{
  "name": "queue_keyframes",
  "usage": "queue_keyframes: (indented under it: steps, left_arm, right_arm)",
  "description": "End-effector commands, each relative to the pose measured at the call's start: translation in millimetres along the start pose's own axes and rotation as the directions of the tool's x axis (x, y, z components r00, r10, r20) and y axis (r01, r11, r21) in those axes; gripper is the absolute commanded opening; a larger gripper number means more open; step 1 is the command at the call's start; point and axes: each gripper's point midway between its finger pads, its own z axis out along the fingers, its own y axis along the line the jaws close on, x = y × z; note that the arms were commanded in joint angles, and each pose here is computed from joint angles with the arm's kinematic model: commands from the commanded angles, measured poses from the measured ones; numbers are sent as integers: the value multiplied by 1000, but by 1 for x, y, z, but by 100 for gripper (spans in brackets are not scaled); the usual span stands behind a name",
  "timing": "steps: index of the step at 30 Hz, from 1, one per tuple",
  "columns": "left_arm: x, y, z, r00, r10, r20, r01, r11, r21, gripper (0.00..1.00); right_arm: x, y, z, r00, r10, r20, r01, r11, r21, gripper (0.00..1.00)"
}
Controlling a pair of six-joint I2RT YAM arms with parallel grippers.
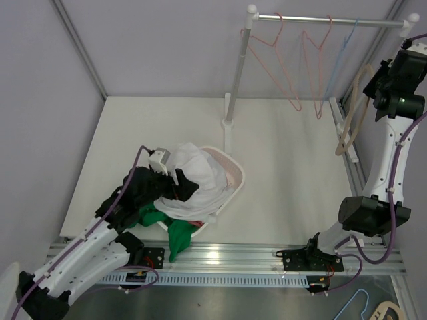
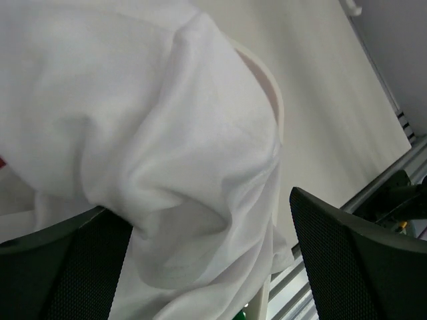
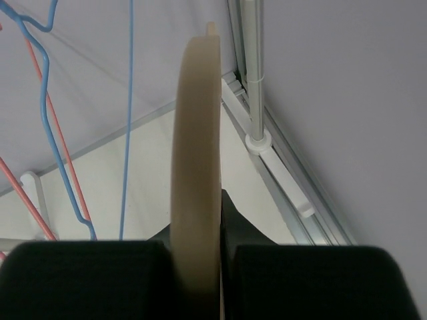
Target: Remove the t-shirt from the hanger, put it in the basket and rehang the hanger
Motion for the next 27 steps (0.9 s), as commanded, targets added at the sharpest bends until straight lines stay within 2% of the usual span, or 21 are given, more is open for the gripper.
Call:
queue_keyframes:
  steps: [1,4,5,6,8,9,10,13,16,18,20,22,23,25,27]
  left_arm:
    - [-47,-2,-35,987,61,146,-50,996,-80,99]
    - [-72,-14,-52,972,115,204,-103,992,-68,100]
    - [-77,-9,-53,967,150,205,-130,985,-111,100]
    - [-99,-19,-65,954,172,247,-147,983,-114,99]
    - [-116,-24,-65,937,230,262,-201,970,-134,99]
    - [-124,-32,-64,928,244,281,-221,969,-111,100]
    - [-125,-50,-62,922,258,288,-263,965,-24,100]
    - [-143,-93,-48,895,269,355,-341,926,159,99]
    - [-140,-146,-26,898,252,361,-387,842,375,100]
    - [-131,-185,-6,881,288,375,-451,750,484,100]
    - [-129,-210,7,853,347,391,-516,675,528,94]
    - [-109,-232,40,852,399,340,-524,629,575,92]
    - [-119,-252,39,831,404,383,-556,575,600,91]
    - [-97,-268,66,839,417,349,-536,524,662,91]
    - [-99,-293,66,835,395,383,-540,452,711,92]
  right_arm:
    - [-24,-3,-32,996,18,90,-19,1000,15,0]
    - [-24,5,-47,995,48,90,-46,999,-25,0]
    - [-22,12,-50,995,56,82,-53,998,-42,0]
    - [-15,14,-54,996,62,67,-60,998,-32,0]
    - [-4,19,-58,996,67,56,-66,998,-16,0]
    - [-7,27,-72,993,79,90,-76,997,-32,0]
    - [10,30,-69,994,92,62,-90,995,-34,0]
    - [17,39,-86,986,142,91,-136,988,-71,0]
    - [18,39,-100,981,160,109,-152,985,-80,0]
    - [17,35,-111,979,161,124,-152,986,-75,0]
    - [14,34,-118,978,160,133,-149,985,-84,0]
    - [14,36,-122,980,156,127,-144,985,-99,0]
    - [13,40,-125,980,160,120,-146,982,-120,0]
    - [13,44,-127,981,158,111,-142,980,-142,0]
    - [14,48,-128,983,159,96,-143,976,-163,0]
